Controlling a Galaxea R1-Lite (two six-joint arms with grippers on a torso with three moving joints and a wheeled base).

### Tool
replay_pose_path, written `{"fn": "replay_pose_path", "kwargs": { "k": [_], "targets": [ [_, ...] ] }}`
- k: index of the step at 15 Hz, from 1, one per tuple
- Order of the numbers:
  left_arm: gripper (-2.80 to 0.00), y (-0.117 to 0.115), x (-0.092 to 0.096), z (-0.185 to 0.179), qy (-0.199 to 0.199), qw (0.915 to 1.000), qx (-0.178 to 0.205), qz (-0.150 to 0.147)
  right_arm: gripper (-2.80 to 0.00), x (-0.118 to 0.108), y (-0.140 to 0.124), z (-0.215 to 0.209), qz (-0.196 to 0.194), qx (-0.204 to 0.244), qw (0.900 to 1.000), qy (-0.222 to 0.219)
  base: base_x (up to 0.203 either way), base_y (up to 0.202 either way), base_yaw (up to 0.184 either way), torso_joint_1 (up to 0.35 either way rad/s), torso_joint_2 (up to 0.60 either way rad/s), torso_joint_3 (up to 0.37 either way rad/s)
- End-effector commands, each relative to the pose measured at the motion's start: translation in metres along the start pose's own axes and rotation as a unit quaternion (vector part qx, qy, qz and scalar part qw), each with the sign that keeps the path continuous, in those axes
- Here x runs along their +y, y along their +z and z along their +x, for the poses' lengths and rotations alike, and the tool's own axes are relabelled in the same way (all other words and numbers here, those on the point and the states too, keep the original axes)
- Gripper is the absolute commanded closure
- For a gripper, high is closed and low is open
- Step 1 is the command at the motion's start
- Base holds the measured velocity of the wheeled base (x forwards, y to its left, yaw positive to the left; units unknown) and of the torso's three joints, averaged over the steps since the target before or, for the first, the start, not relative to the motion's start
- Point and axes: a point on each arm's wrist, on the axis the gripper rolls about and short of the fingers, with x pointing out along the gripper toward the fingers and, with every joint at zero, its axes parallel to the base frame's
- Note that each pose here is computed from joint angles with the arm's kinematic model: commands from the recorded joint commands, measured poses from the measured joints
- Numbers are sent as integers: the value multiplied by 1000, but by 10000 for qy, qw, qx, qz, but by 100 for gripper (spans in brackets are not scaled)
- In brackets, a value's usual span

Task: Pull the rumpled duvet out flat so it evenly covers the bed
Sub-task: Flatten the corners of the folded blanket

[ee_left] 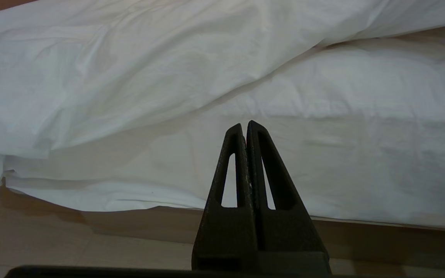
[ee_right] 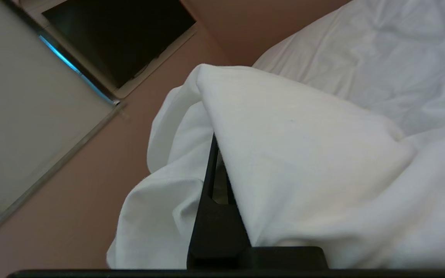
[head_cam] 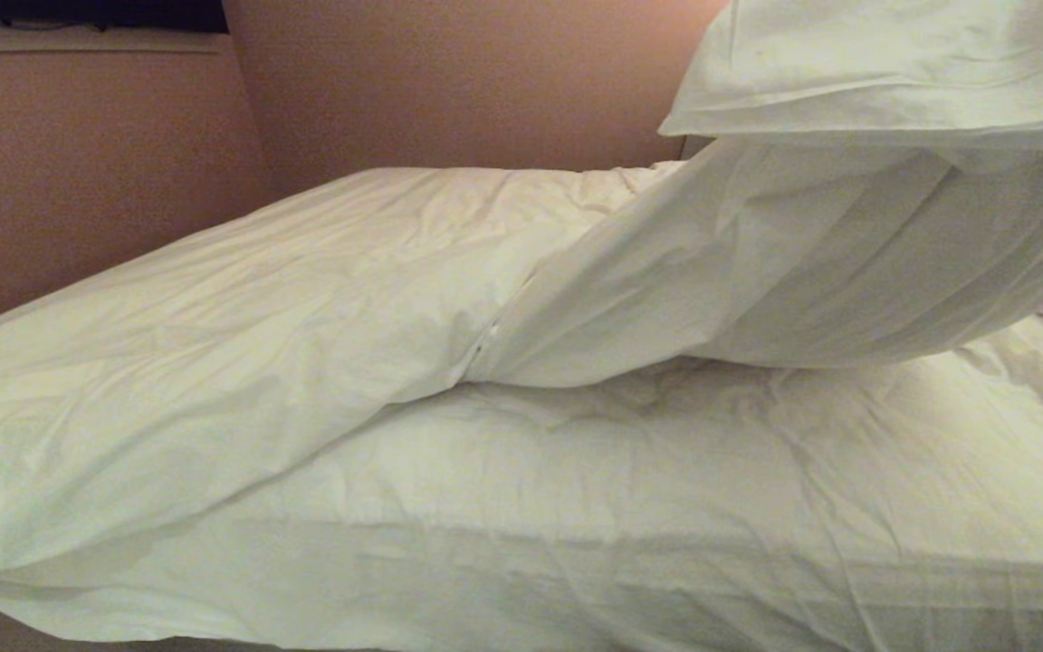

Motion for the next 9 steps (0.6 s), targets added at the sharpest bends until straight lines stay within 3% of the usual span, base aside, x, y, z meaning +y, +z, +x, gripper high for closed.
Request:
{"fn": "replay_pose_path", "kwargs": {
  "k": [1, 9],
  "targets": [
    [0, 0, 0, 0, 2, 10000, 3, 1, 0, 1, 4, -5, -55, -113, 9999, -48, 0, 0, 0, 0, 0, 0],
    [0, 0, 0, 0, 2, 10000, 3, 1, 0, 38, 12, -52, -359, -694, 9969, -1, 0, 0, 0, 0, 0, 0]
  ]
}}
